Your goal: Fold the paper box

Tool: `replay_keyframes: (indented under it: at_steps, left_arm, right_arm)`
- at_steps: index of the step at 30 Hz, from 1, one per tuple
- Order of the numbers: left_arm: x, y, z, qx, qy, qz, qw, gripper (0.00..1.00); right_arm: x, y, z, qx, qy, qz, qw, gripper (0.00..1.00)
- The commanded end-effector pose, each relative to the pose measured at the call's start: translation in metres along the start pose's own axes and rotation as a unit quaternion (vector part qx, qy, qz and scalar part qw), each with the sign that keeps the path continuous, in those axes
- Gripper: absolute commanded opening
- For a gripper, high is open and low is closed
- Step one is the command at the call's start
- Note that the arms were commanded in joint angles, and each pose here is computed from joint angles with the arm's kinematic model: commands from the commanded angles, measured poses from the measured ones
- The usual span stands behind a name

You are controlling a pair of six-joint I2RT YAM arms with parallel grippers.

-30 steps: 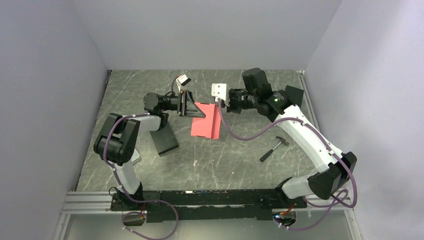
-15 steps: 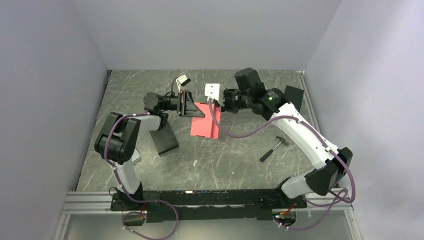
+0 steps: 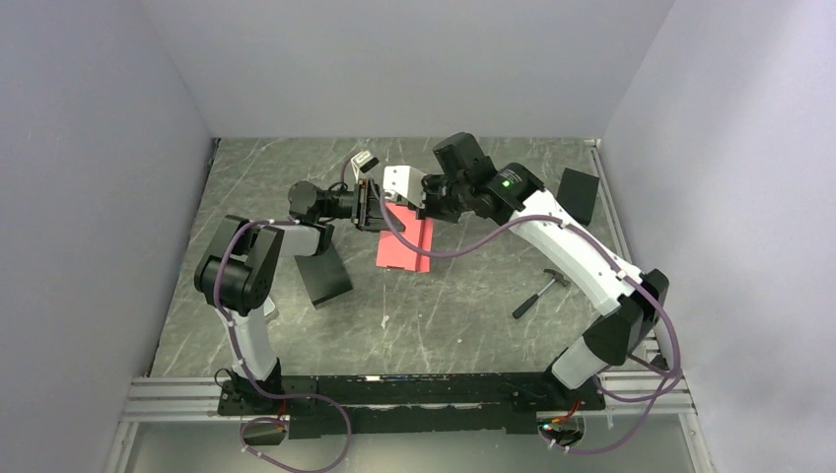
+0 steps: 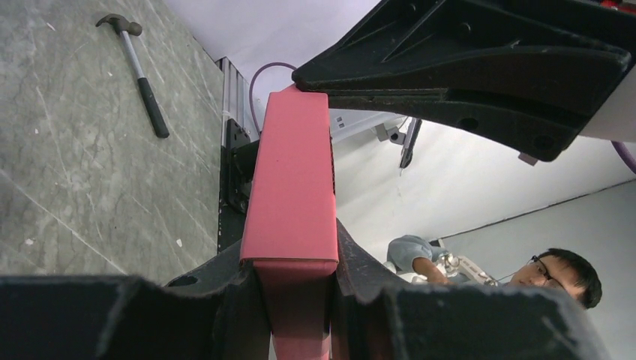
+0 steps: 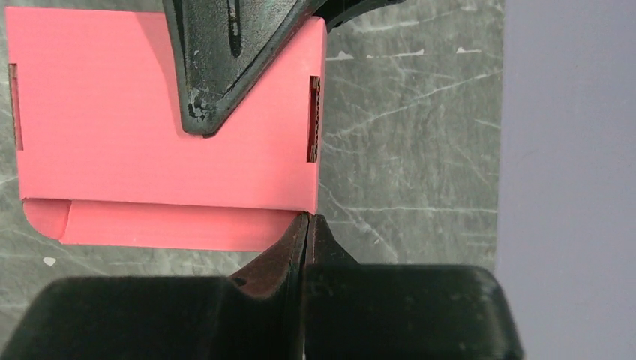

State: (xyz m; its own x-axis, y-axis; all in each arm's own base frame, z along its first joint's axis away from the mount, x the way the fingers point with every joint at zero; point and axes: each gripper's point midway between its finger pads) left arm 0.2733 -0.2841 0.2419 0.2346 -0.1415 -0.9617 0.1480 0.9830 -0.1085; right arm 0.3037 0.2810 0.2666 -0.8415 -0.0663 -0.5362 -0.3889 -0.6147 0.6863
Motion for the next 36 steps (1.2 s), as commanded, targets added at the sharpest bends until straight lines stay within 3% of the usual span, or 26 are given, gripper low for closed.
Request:
replay_keyframes:
  at_steps: [1,8,9,22,31,36]
  left_arm:
    - [-0.009,-0.013,0.009,-0.013,-0.020,-0.018,1.000,0.03]
    - [0.000,-0.007,0.014,-0.026,-0.007,-0.018,0.999,0.03]
    - [0.001,-0.006,0.014,-0.029,-0.006,-0.017,0.999,0.03]
    - [0.002,0.005,0.017,-0.040,-0.003,-0.011,0.999,0.03]
    - [0.002,0.006,0.019,-0.042,-0.004,-0.011,0.999,0.03]
    - [0.002,0.007,0.021,-0.046,-0.004,-0.012,0.999,0.03]
  right_arm:
    - [-0.004,-0.016,0.036,-0.043,-0.010,0.002,0.999,0.00]
    - [0.000,-0.024,0.033,-0.040,-0.027,0.004,0.999,0.00]
    - [0.000,-0.023,0.034,-0.043,-0.027,0.002,0.999,0.06]
    - [0.000,0.001,0.049,-0.083,-0.028,-0.011,0.996,0.21]
    - [-0.004,0.034,0.065,-0.121,-0.030,-0.029,0.992,0.41]
    - [-0.005,0.050,0.064,-0.147,-0.045,-0.029,0.988,0.44]
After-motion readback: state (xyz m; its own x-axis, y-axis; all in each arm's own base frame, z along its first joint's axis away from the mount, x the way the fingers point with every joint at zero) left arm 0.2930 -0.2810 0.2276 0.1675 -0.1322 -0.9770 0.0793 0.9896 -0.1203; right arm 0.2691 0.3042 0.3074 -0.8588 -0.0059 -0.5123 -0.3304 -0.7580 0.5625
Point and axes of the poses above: each gripper's point midway between its finger pads, its own y axis back along the fingers, its own x axis along the line the jaws close on, z = x × y, and after that the axes turned 12 degrees about y, right-handed
